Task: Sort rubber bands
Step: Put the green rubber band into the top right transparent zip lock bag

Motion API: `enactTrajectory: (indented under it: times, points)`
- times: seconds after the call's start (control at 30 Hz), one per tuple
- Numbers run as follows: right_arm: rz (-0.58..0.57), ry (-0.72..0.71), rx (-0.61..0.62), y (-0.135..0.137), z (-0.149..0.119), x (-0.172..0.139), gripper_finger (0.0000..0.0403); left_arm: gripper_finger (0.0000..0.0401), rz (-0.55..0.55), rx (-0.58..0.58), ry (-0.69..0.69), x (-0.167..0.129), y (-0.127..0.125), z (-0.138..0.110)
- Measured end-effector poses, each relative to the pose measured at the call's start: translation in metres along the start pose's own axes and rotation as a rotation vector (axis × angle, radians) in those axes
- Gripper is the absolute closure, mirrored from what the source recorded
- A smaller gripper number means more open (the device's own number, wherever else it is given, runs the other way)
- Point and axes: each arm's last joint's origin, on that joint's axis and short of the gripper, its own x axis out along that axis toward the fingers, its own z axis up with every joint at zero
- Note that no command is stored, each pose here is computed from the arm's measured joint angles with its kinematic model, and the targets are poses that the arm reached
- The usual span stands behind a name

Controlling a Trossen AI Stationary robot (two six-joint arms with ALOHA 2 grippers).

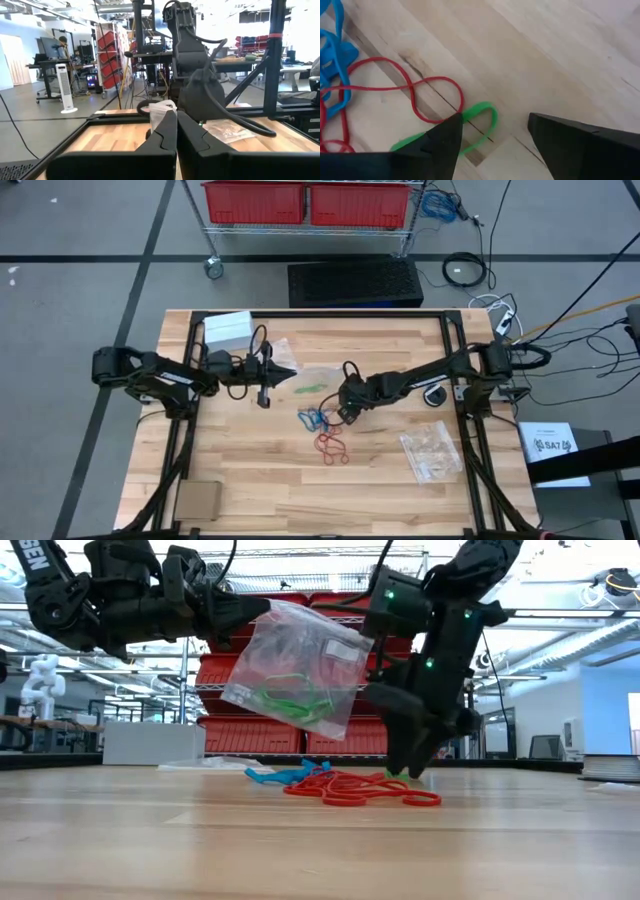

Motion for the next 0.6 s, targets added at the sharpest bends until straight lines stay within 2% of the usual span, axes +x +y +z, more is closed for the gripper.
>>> enactTrajectory:
  times: [0.1,0.17,0.23,0.4,0.5,0.6]
  points:
    - [-0.015,-0.003,0.013,0.000,0.000,0.003,0.0192,0.0401,0.000,0.000,0.001,0.000,0.000,0.000]
    - [-0.018,-0.004,0.012,0.000,-0.001,0.003,0.0215,0.0401,0.000,0.000,0.001,0.000,0.000,0.000]
    - [-0.028,-0.012,-0.002,-0.001,0.000,0.003,0.0253,0.0401,0.000,0.000,0.001,0.000,0.000,0.000]
    - [-0.024,-0.026,-0.089,0.001,-0.001,0.002,0.0380,0.0401,0.000,0.000,0.001,0.000,0.000,0.000]
    - [-0.010,-0.036,-0.132,0.003,-0.001,-0.002,0.0391,0.0401,0.000,0.000,0.001,0.000,0.000,0.000]
    - [0.020,-0.079,-0.160,0.005,0.000,-0.021,0.0397,0.0401,0.000,0.000,0.001,0.000,0.000,0.000]
